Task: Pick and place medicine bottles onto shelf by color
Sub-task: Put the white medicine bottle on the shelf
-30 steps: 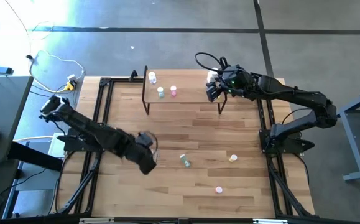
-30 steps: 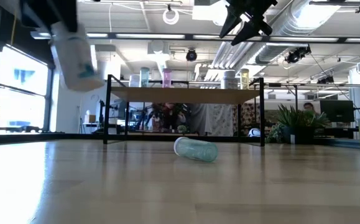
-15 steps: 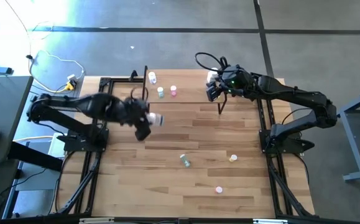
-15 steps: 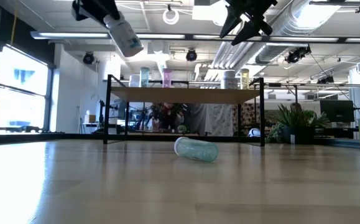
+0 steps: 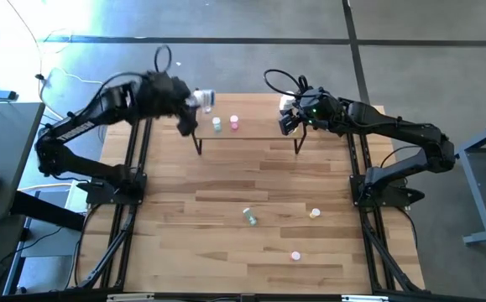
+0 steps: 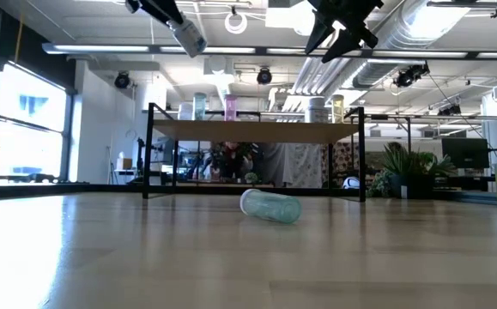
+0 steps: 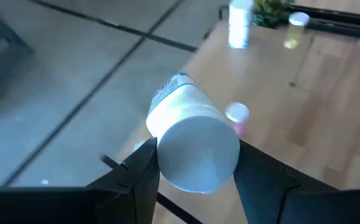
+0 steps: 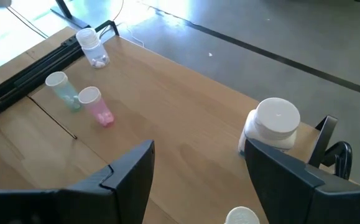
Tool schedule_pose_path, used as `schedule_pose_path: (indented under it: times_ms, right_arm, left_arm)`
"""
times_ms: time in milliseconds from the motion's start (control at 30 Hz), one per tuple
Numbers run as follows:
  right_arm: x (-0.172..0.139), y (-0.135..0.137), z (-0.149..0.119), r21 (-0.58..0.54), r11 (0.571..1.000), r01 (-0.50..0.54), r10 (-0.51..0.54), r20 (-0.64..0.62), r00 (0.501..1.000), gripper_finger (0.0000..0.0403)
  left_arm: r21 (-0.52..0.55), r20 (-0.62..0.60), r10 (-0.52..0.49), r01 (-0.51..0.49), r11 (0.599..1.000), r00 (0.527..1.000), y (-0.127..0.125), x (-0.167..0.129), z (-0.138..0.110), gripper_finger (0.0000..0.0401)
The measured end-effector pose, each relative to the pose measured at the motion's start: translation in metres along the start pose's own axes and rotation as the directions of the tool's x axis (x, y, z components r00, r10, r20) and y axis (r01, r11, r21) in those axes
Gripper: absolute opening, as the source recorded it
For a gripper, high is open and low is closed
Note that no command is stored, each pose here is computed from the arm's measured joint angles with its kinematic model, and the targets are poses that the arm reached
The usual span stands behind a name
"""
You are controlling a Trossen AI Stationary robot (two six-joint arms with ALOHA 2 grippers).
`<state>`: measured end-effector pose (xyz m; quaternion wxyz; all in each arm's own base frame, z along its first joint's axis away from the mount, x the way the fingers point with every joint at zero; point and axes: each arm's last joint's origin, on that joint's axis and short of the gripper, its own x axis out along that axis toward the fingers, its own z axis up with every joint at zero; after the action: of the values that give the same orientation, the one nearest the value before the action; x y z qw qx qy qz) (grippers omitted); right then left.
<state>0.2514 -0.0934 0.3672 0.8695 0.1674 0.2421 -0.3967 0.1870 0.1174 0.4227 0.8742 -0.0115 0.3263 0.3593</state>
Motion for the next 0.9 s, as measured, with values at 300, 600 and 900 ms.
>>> schedule_pose_path:
  times_ms: [300, 600, 900]
  right_arm:
    - [0.0, -0.001, 0.0, 0.001, 1.0, 0.002, -0.002, 0.0, 1.0, 0.024]
    - [0.0, -0.001, 0.0, -0.033, 0.999, 0.002, -0.002, 0.0, 1.0, 0.024]
    - [0.0, -0.001, 0.0, -0.033, 0.999, 0.002, -0.002, 0.0, 1.0, 0.024]
  left_arm:
    - [0.124, 0.044, 0.057, -0.062, 0.99, 0.997, 0.047, 0.013, 0.02, 0.0163]
    - [0.261, -0.02, -0.011, 0.016, 0.965, 1.0, 0.068, 0.053, 0.042, 0.0163]
    - [0.342, -0.201, -0.085, 0.151, 0.928, 0.976, 0.071, 0.088, 0.052, 0.0163]
